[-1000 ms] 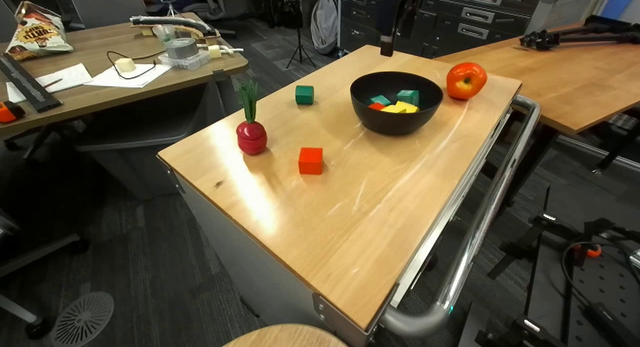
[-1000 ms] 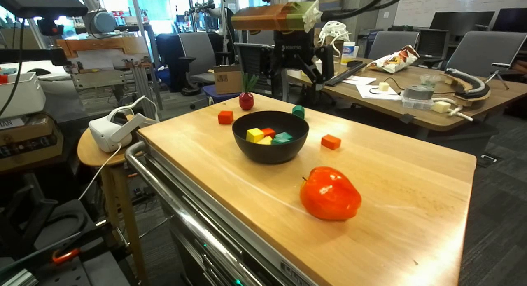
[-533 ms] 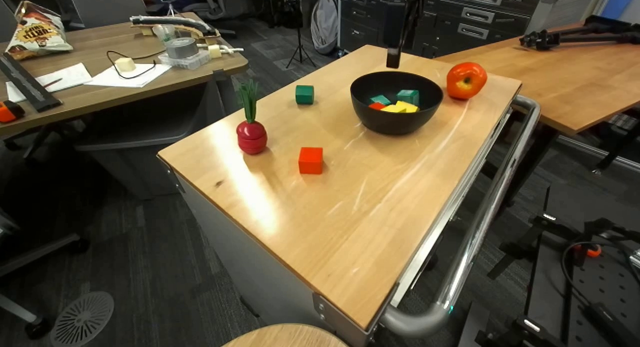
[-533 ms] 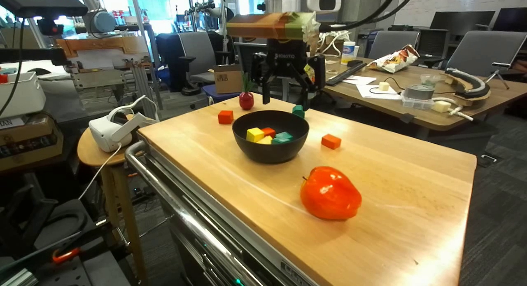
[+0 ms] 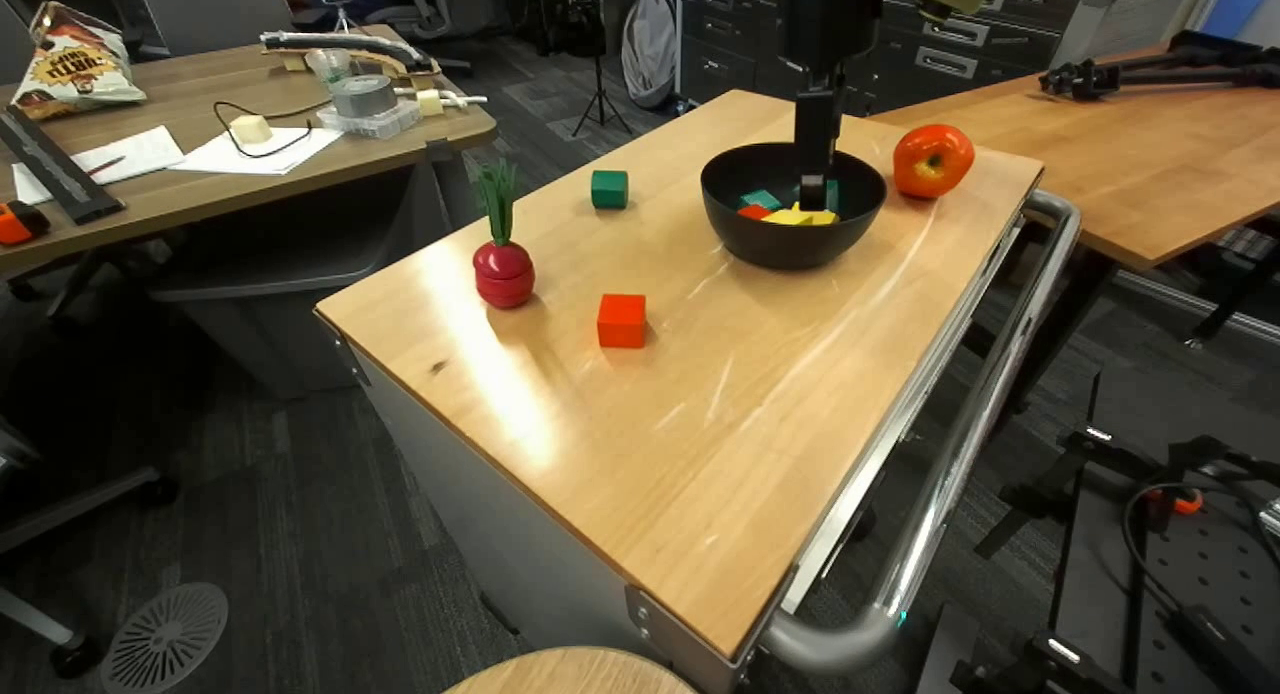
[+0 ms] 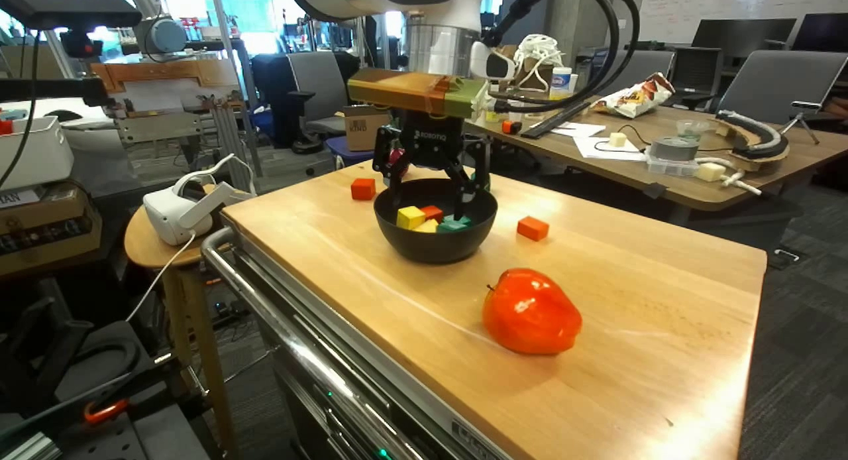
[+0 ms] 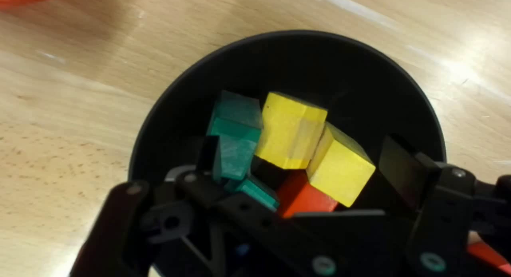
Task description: Remove the contents of the black bowl one by one and place them on the table, then move the apple forward
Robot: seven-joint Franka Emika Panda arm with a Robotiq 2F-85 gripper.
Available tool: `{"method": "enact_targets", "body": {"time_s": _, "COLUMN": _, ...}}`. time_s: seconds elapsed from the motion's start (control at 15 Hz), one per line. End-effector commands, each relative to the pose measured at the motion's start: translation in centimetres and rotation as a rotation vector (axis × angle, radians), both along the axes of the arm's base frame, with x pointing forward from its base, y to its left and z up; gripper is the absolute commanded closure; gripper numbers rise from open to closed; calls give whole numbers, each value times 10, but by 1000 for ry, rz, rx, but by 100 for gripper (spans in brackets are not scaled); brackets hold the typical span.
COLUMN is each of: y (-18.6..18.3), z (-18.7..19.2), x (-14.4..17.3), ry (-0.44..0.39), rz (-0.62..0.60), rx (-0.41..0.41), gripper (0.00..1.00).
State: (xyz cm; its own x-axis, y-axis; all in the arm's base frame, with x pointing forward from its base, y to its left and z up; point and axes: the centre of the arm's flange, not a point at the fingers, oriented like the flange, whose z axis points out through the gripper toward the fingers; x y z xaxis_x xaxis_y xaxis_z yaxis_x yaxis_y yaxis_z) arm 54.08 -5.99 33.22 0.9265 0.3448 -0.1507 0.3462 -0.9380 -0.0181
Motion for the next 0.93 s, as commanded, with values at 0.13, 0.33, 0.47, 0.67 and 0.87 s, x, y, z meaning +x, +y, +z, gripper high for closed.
{"method": "enact_targets", "body": {"time_s": 0.13, "y": 0, "z": -9, "x": -4, "ry": -6, "rz": -18, "rx": -18, "gripper": 0}}
{"method": "enact_targets", "body": {"time_s": 0.33, "y": -4, "z": -9, "x": -4, "ry": -18, "rz": -52, "rx": -25, "gripper": 0}}
{"method": "enact_targets", "body": {"time_s": 0.47, "y": -8, "z": -8, "x": -3, "ry": -35, "rz": -77, "rx": -35, "gripper": 0}}
{"method": "enact_targets", "body": {"time_s": 0.67, "y": -13, "z": -7, "x": -2, "ry": -69, "rz": -118, "rx": -77, "gripper": 0}}
{"method": "enact_targets", "body": {"time_s": 0.87, "y": -11, "z": -14, "x": 1, "ry": -76, "rz": -120, "rx": -147, "gripper": 0}}
